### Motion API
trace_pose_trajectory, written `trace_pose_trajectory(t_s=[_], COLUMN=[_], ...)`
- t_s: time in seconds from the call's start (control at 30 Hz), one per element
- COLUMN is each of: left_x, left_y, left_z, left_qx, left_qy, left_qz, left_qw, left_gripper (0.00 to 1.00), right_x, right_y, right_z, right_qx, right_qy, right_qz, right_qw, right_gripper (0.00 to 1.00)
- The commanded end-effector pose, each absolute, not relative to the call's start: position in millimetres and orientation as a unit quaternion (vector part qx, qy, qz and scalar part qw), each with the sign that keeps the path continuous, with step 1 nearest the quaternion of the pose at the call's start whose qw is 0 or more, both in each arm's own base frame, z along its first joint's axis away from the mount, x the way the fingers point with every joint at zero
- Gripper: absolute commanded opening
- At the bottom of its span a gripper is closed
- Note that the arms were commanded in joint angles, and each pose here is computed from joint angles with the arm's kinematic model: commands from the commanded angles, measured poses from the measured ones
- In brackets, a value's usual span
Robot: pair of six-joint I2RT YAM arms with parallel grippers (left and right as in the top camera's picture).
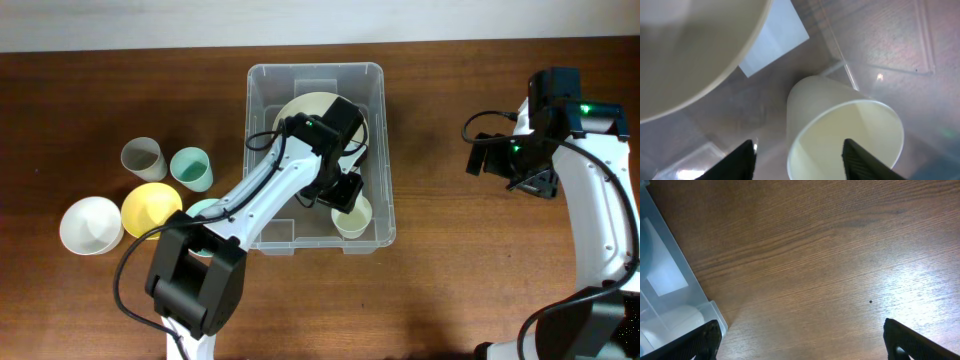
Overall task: Pack container
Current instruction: 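Carry the cream cup into the bin and set it down, then move the left gripper back to the grey cup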
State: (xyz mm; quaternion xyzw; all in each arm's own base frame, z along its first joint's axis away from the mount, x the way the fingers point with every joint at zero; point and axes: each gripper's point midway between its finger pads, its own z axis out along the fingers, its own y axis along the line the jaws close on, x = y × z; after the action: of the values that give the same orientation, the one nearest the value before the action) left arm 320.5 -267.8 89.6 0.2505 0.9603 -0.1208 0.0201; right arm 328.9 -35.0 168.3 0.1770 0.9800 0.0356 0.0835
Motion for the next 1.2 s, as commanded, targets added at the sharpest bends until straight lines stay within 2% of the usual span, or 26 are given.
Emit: trace_pose_trajectory(t_s=[0.0, 0.17, 0.27, 0.43, 0.63, 0.77, 1.17], left_x=[339.4, 379.3, 401.2, 415.4, 416.9, 417.4, 422.4], left_y=[-268.8, -222.1, -160.2, -52.3, 53.2, 97.9, 139.4], left_z=[121.9, 206.0, 274.8, 309.8, 284.7, 246.1, 122.7], left_qx=[0.249, 0.205, 0.149, 0.029, -0.097, -0.153, -0.209], left_qy=[0.958, 0.963, 0.959, 0.96, 0.965, 0.967, 0.973], left_qz=[-0.126, -0.071, -0.033, 0.004, 0.025, 0.009, -0.019], left_qw=[0.059, 0.159, 0.239, 0.279, 0.242, 0.205, 0.098], left_gripper=[0.6, 0.66, 0.71, 0.72, 0.72, 0.72, 0.72], right_x=[327.7, 327.7, 327.7, 327.7, 327.7, 327.8, 327.7], right_y=[-37.6, -37.7, -37.7, -37.7, -37.7, -37.7, -37.7], right_z=[167.3, 167.3, 167.3, 167.3, 167.3, 167.3, 167.3], right_qx=[0.173, 0.173, 0.173, 0.173, 0.173, 0.173, 0.173], right_qy=[0.981, 0.981, 0.981, 0.981, 0.981, 0.981, 0.981], right_qz=[0.027, 0.027, 0.027, 0.027, 0.027, 0.027, 0.027], right_qw=[0.082, 0.082, 0.082, 0.082, 0.082, 0.082, 0.082], right_gripper=[0.99, 0.99, 0.99, 0.99, 0.99, 0.99, 0.99])
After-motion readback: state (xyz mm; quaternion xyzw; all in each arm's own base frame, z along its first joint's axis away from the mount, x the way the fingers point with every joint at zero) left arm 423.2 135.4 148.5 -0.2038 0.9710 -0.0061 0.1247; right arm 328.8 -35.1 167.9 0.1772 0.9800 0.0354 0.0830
